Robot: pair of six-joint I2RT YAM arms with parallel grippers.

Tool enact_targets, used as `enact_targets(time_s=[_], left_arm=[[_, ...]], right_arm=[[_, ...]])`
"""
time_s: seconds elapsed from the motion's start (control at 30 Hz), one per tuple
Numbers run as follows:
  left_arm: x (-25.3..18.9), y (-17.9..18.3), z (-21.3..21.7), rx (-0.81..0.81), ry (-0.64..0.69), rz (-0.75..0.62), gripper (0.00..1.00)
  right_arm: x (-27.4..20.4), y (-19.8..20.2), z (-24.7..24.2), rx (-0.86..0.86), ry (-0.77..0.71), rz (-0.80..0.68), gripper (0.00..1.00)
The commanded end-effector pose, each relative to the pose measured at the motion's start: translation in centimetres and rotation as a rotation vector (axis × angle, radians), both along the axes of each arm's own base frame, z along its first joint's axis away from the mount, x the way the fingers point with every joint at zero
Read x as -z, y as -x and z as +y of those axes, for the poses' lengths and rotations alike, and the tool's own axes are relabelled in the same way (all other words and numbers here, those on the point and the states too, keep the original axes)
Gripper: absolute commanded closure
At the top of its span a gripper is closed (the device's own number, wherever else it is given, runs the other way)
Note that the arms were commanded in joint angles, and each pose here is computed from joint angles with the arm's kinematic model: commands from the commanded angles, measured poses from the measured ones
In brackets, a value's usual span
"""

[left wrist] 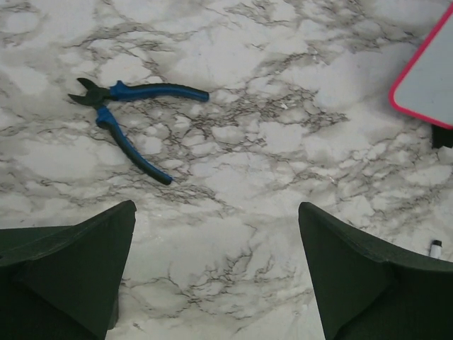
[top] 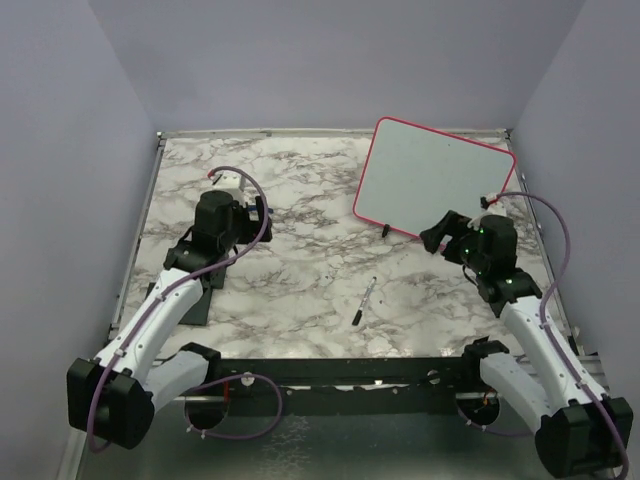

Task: Write a sentence on the whiteboard
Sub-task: Pick up the whiteboard marker from the center of the board.

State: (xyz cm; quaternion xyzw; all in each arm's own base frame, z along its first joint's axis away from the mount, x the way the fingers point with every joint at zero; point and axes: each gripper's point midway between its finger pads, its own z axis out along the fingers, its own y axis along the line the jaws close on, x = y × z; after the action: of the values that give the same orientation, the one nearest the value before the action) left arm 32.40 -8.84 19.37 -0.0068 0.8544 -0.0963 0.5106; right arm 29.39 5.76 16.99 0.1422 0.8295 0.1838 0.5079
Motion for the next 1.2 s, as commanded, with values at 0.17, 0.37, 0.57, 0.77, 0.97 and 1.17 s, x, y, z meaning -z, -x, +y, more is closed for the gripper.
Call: enact_targets(time_s=[0.17,0.37,0.57,0.77,0.97,1.17], left_arm=[[0.9,1.6,-4.9,0.174,0.022,0.038,0.01],[0.5,1.9,-4.9,0.178,0.019,0.022,0.01],[0.3,2.0,-5.0,0.190,0.020,0.017,0.01],[0.0,1.9,-4.8,0.182,0.016,0.006,0.01],[0.0,2.0,-4.7,0.177,0.012,0.006,0.01],[-0.2,2.0,-4.5,0.172,0.008,-0.001,0.01]], right_arm=[[5.8,4.2,10.1,-0.040,0.114,0.342,0.28],[8.9,6.0,12.4,-0.001,0.250,0.482,0.36],[10.2,6.1,14.2,-0.037,0.240,0.518,0.40],[11.6,5.7,15.3,0.016,0.232,0.524,0.40],[12.8,5.3,15.7,0.068,0.266,0.530,0.44],[14.0,5.6,15.5,0.091,0.296,0.550,0.52]])
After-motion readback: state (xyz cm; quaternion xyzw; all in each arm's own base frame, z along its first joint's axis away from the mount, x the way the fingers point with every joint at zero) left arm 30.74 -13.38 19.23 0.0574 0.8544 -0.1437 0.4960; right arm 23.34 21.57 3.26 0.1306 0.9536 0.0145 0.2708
